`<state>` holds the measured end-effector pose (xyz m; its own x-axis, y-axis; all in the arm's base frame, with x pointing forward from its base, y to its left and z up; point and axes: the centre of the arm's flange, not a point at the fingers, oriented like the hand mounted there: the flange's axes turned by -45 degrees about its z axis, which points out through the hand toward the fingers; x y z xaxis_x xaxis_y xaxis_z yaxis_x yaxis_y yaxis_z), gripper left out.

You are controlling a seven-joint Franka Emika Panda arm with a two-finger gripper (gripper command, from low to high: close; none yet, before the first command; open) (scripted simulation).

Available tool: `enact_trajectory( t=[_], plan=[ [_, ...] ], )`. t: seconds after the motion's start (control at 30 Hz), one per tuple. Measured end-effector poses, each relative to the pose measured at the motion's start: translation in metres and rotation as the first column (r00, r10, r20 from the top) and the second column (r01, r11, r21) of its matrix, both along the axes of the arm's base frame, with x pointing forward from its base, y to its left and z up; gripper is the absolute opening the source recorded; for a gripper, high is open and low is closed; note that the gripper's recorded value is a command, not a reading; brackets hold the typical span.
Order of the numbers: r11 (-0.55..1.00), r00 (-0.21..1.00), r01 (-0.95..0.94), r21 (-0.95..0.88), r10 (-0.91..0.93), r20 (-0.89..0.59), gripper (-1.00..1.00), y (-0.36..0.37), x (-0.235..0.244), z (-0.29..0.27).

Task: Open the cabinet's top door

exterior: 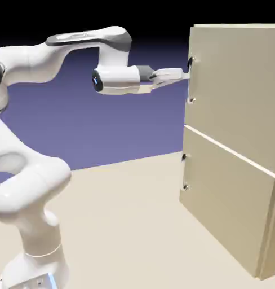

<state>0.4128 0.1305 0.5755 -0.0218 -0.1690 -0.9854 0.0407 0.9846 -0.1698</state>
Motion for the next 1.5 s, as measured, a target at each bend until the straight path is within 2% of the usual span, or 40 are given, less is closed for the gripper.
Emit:
enact_trajectory(
  t=[0.13,0.33,0.37,0.43,1.0,1.5],
  plan=[
    [0.986,1.000,-0.003,0.169,-0.001,0.022,0.00,0.021,0.009,-0.013],
    [0.986,1.000,-0.003,0.169,-0.001,0.022,0.00,0.019,0.058,-0.013],
    [0.986,1.000,-0.003,0.169,-0.001,0.022,-1.00,0.019,0.059,-0.013],
    [0.986,1.000,-0.003,0.169,-0.001,0.022,-1.00,0.019,0.059,-0.013],
    [0.957,0.971,-0.237,0.168,0.237,0.021,-1.00,-0.024,-0.035,-0.013],
    [0.858,0.872,-0.485,0.167,0.489,0.021,-1.00,-0.097,-0.126,-0.013]
  ],
)
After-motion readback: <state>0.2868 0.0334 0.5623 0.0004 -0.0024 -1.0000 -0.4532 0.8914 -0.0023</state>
